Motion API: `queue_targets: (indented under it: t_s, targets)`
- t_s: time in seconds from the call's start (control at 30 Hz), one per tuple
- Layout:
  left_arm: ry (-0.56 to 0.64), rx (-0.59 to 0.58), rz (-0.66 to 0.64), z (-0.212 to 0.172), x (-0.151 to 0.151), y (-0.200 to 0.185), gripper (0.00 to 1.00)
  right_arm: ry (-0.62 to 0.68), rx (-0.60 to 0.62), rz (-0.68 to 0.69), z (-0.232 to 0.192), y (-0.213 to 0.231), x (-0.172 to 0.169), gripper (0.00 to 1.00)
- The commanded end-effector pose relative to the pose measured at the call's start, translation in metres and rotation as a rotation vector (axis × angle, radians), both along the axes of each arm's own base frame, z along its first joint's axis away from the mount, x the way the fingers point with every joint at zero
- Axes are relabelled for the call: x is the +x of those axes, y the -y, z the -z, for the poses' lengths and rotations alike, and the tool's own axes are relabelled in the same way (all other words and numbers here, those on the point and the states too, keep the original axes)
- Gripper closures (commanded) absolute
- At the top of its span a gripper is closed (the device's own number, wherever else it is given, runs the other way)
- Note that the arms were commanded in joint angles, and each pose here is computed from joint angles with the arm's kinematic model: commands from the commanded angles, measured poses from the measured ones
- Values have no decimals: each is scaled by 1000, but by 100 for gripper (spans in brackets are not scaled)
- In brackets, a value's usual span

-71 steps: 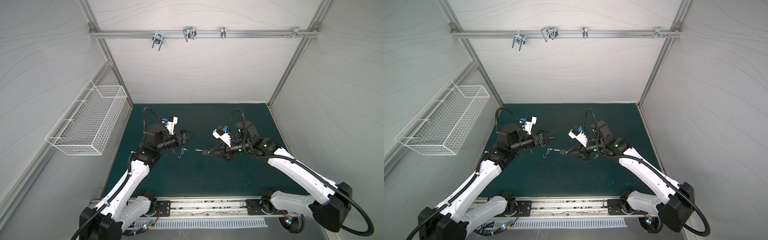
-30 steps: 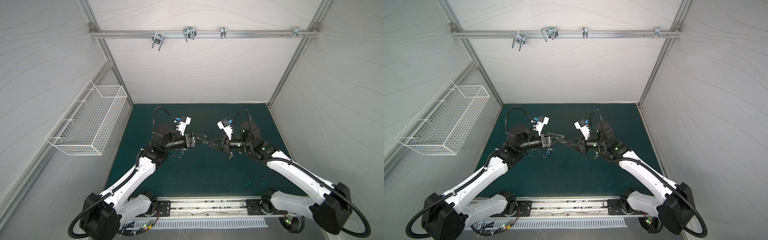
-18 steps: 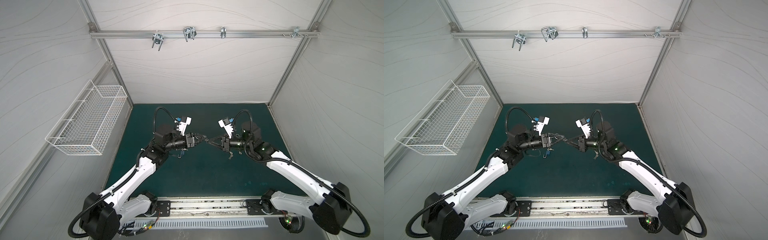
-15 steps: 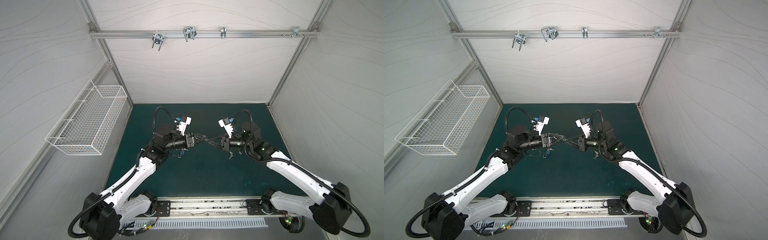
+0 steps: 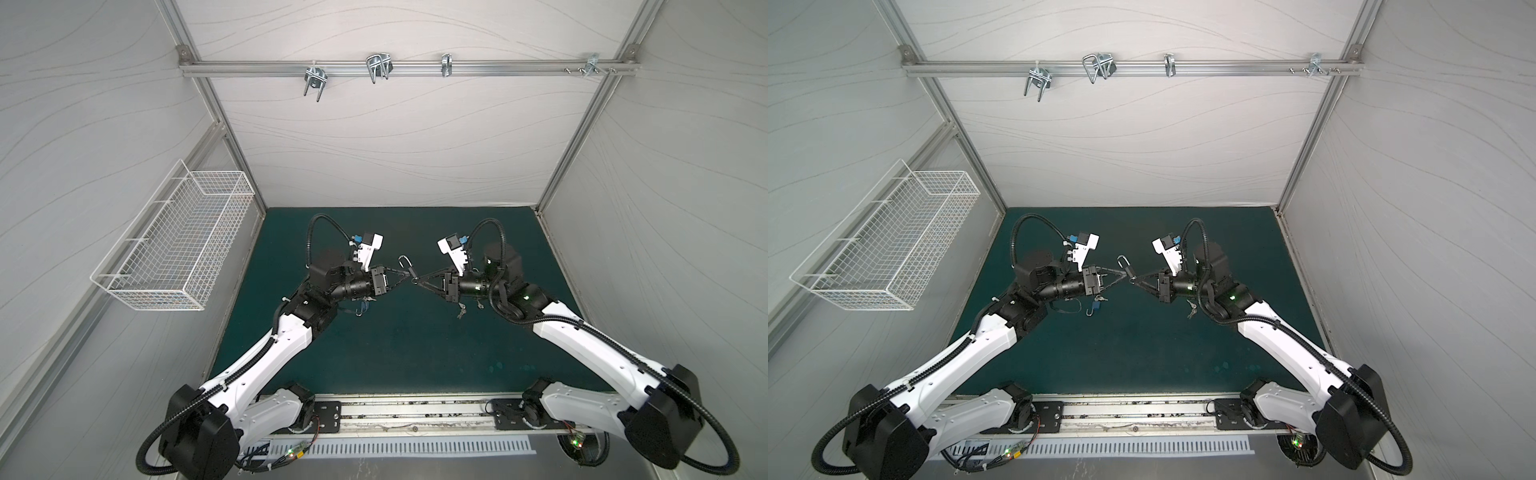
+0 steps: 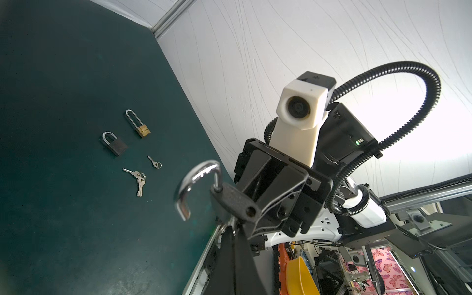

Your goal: Lock with the key

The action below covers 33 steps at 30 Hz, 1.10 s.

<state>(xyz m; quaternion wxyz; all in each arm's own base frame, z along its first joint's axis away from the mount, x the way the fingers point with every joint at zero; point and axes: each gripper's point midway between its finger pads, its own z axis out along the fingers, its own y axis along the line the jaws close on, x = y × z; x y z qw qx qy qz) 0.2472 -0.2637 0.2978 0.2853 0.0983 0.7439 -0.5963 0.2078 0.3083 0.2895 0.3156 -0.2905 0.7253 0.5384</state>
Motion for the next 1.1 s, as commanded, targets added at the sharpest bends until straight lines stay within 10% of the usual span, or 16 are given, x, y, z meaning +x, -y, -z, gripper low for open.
queue_targets:
  t_s: [0.0, 0.23, 0.67, 0.87, 1.07]
  targets:
    - [59, -29, 2, -15, 0, 2, 100, 54, 24, -39, -7, -4, -5, 100]
    - [61, -31, 0, -16, 2, 2, 81, 69, 58, -10, -14, -2, -2, 100]
    - [47, -20, -24, -14, 6, 1, 3, 34, 128, 14, -18, -4, 1, 100]
    - [19, -21, -45, -12, 14, 2, 3, 21, 122, -43, -15, -8, -6, 100]
    - [29, -31, -49, -19, 18, 4, 28, 14, 98, -65, -9, -10, -9, 100]
